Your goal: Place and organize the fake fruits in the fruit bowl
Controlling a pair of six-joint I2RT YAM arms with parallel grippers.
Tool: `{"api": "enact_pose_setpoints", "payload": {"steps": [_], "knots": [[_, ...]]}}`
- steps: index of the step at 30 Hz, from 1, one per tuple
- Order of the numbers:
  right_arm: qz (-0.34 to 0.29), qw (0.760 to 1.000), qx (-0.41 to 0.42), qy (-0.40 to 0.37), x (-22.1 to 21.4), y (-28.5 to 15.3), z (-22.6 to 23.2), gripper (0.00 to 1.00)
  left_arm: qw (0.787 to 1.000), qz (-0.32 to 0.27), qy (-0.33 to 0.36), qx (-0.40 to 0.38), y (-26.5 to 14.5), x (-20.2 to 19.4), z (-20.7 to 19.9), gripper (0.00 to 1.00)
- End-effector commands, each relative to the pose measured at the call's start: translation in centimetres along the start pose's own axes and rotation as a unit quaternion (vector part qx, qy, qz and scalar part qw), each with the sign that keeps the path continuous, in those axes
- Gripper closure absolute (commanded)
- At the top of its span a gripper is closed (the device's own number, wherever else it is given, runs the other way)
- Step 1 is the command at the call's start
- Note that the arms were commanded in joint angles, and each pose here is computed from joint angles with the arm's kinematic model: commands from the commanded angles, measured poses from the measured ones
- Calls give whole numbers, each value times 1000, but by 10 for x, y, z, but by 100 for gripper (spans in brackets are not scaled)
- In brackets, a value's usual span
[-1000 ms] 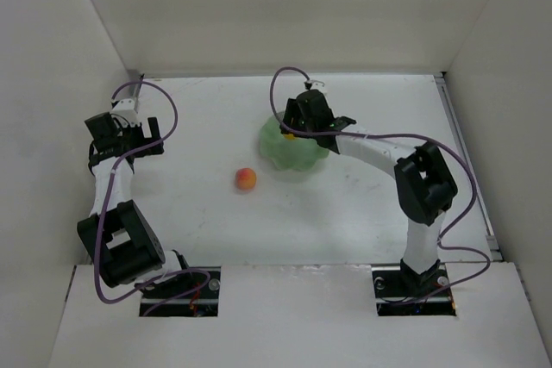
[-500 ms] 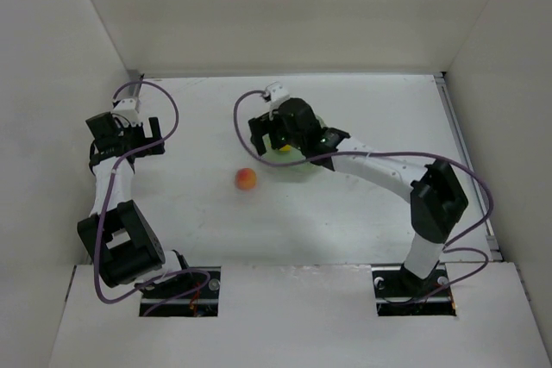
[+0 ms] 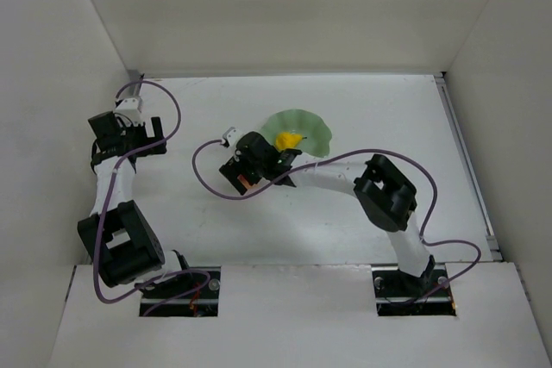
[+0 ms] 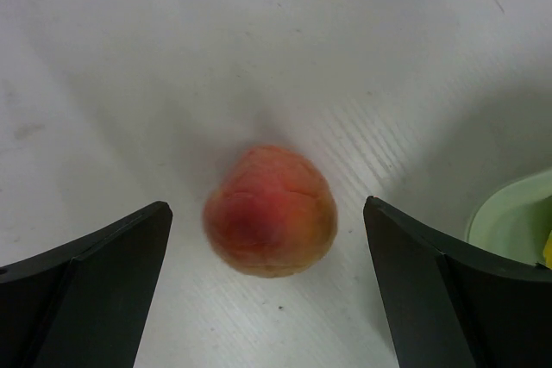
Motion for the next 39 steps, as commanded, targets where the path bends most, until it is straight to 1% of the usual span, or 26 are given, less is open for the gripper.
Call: {"api": "enact_pose_setpoints", "payload": {"steps": [1,6,7,9,10,12,13,14,15,20,22,24,27,29,32,35,39], "knots": [[-17,999,-26,4,16,3,-8,0,1000,-21,16,-11,-7,6,-6,0],[-8,1000,-14,-2,8,14,-5,0,1000,-21,16,-10,-8,6,-6,0],[-11,1000,-13,0,9,14,-4,4,1000,-22,16,-9,-8,6,-6,0],[-18,1000,3,2,13,14,-2,20,1000,-22,16,-9,-8,6,-6,0],[-20,1000,14,2,14,14,-1,30,1000,-21,15,-9,-8,5,-5,0],[-24,999,24,4,16,12,1,49,1000,-22,15,-9,-9,5,-5,0],[-29,999,23,6,19,9,0,63,1000,-22,15,-9,-9,6,-5,0],[-37,999,20,11,24,3,-1,73,1000,-23,16,-9,-9,6,-5,0],[-47,999,20,17,29,-3,-1,78,1000,-23,16,-9,-9,6,-5,0],[-125,990,6,67,64,-52,-25,80,1000,-21,15,-10,-9,4,-5,0],[-155,983,-12,99,73,-73,-43,81,1000,-21,17,-12,-9,4,-6,0],[-172,975,-41,137,73,-90,-68,81,1000,-20,19,-14,-8,4,-7,0],[-163,961,-111,193,53,-103,-111,82,999,-19,21,-16,-6,6,-9,0],[-142,949,-164,231,30,-109,-137,83,999,-19,23,-17,-5,7,-10,0],[-109,931,-213,276,-9,-115,-164,83,999,-19,24,-17,-5,7,-11,0],[-79,923,-233,296,-41,-113,-177,83,999,-18,23,-17,-5,6,-11,0],[-67,922,-236,300,-54,-109,-181,80,999,-19,22,-15,-6,6,-10,0]]}}
Point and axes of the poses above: each gripper's point midway between its finger pads, its own y axis out along the fingers, its own z axis along the line the jaws close on, x = y × z, the point moved 10 cm from there along -y, back along the fingers, and after that the axes turned 11 degrees about -y, right-handed, at the moved point
